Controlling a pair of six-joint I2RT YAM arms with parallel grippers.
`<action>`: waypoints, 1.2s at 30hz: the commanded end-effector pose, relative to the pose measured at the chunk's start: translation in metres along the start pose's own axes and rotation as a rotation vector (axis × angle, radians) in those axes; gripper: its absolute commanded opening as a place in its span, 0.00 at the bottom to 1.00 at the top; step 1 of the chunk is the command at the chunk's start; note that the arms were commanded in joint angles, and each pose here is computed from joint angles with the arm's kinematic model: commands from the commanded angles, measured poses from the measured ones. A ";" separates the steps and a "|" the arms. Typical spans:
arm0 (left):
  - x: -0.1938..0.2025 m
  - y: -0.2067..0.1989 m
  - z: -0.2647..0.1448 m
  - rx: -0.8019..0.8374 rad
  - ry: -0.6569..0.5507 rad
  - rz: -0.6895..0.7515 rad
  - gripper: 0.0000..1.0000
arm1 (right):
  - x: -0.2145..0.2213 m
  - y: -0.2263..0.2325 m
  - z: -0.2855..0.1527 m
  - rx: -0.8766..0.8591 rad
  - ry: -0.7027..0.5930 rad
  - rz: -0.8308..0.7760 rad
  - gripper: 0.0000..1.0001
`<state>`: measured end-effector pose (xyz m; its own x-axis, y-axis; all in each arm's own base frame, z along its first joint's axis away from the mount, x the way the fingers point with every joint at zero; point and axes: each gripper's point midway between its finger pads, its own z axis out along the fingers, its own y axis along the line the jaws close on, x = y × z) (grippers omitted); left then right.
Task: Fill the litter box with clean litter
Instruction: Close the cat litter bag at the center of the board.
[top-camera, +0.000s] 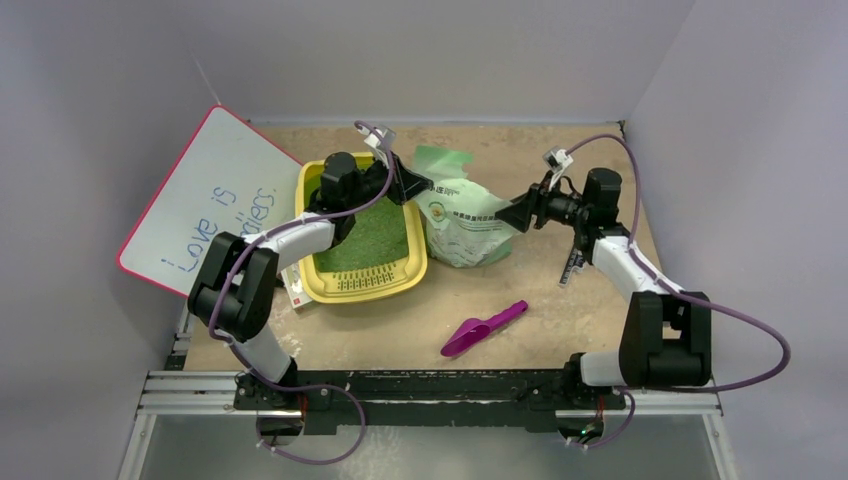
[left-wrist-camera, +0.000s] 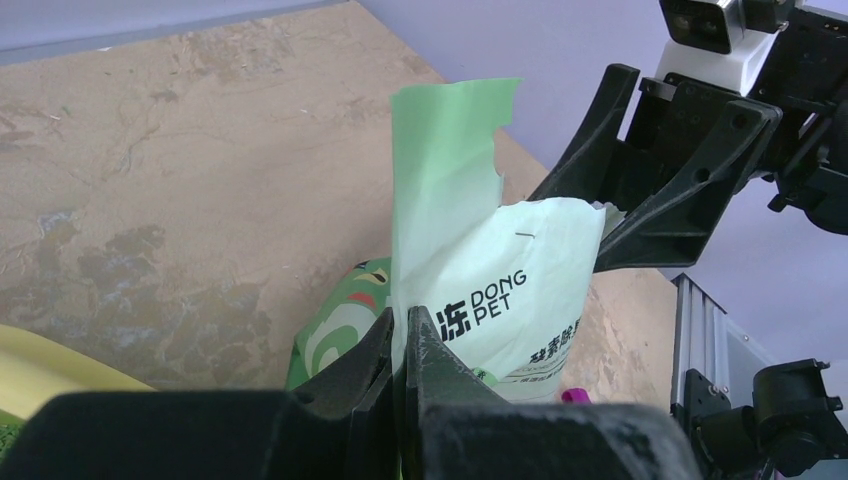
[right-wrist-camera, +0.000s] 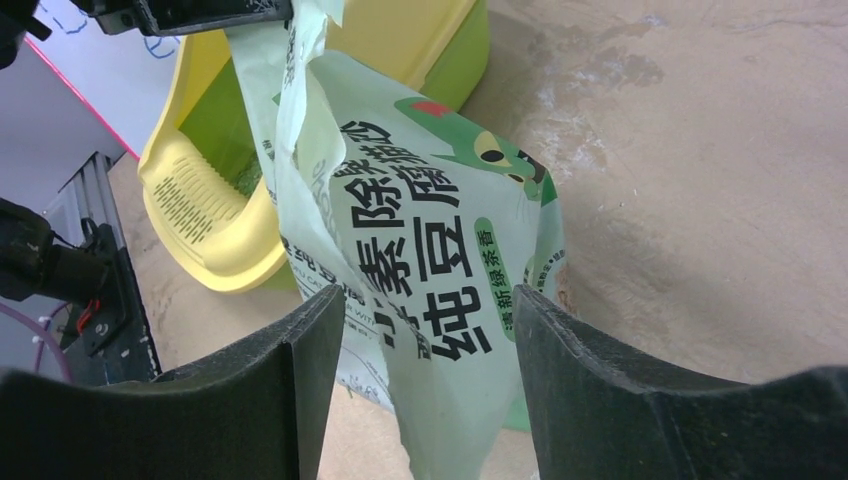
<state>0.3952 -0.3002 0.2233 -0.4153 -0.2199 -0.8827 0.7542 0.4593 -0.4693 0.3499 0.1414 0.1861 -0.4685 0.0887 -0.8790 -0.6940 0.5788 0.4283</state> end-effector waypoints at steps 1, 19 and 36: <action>-0.030 -0.026 -0.004 0.054 -0.065 0.042 0.00 | -0.019 0.006 0.005 -0.049 -0.024 -0.075 0.66; -0.030 -0.019 0.001 0.015 -0.046 0.040 0.00 | -0.020 0.014 0.008 -0.044 -0.002 -0.107 0.74; -0.034 -0.017 0.004 -0.006 -0.032 -0.012 0.00 | -0.020 0.008 0.023 -0.101 0.056 -0.047 0.60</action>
<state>0.3938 -0.3016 0.2226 -0.4545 -0.2069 -0.8664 0.7274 0.4751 -0.4951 0.3564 0.1594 0.1907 -0.4744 0.0326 -0.8797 -0.7466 0.5145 0.4217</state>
